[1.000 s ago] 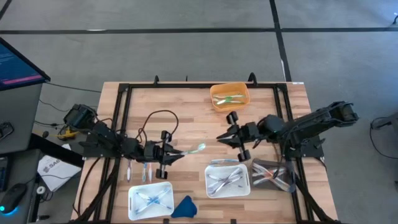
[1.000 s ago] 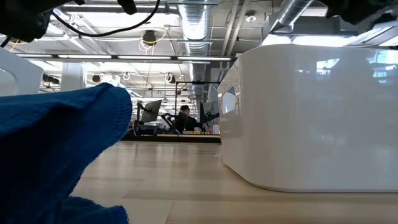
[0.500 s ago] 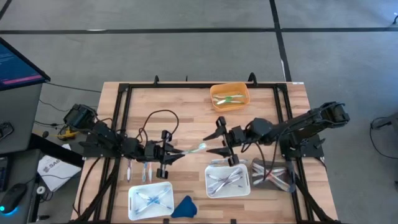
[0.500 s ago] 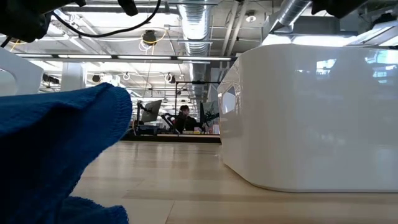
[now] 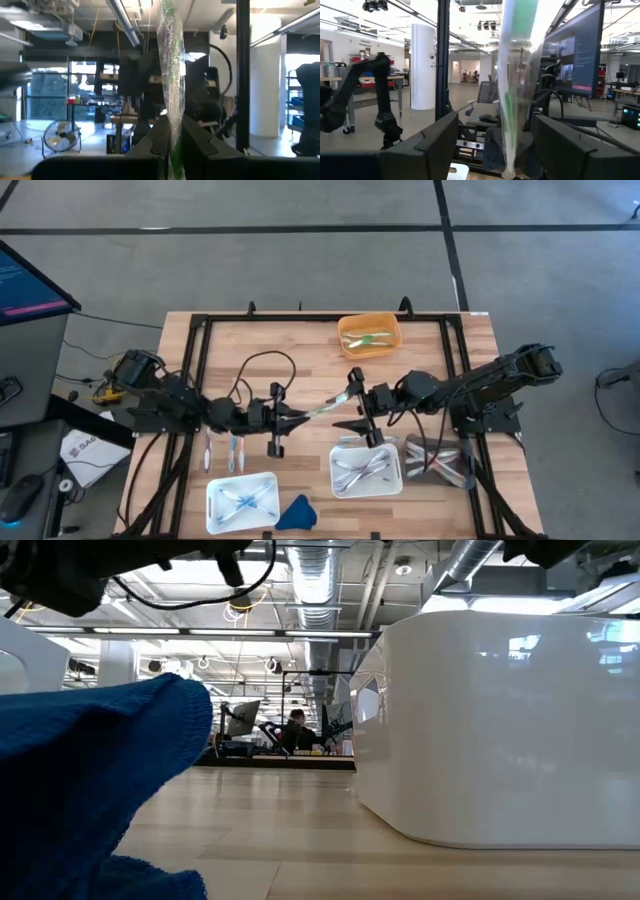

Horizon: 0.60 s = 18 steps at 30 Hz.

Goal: Pick & Place Toothbrushes
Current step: Put the green toothbrush into the yellow bin

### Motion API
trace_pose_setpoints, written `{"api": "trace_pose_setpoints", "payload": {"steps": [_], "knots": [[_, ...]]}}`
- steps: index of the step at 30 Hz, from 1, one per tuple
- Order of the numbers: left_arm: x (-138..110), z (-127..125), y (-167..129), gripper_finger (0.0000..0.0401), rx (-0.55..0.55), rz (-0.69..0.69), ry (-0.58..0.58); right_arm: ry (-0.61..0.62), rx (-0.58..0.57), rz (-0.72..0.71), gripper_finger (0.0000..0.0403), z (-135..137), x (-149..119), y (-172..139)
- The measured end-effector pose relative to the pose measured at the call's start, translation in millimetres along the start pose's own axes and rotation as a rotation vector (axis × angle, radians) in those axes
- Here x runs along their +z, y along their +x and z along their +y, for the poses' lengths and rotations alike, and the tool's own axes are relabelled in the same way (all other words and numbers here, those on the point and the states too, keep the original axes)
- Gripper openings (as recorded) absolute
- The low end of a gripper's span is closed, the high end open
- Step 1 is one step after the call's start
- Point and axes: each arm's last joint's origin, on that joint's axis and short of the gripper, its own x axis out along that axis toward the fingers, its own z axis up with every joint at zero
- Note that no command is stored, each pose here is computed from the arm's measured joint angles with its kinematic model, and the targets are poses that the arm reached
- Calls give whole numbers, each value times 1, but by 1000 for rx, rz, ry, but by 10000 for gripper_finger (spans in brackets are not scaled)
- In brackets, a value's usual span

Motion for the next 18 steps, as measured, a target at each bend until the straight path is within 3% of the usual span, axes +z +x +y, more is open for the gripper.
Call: {"api": "trace_pose_setpoints", "payload": {"steps": [18], "knots": [[-13,-2,21,16,46,4,8,2,-7,4,242,0,-1,0]]}}
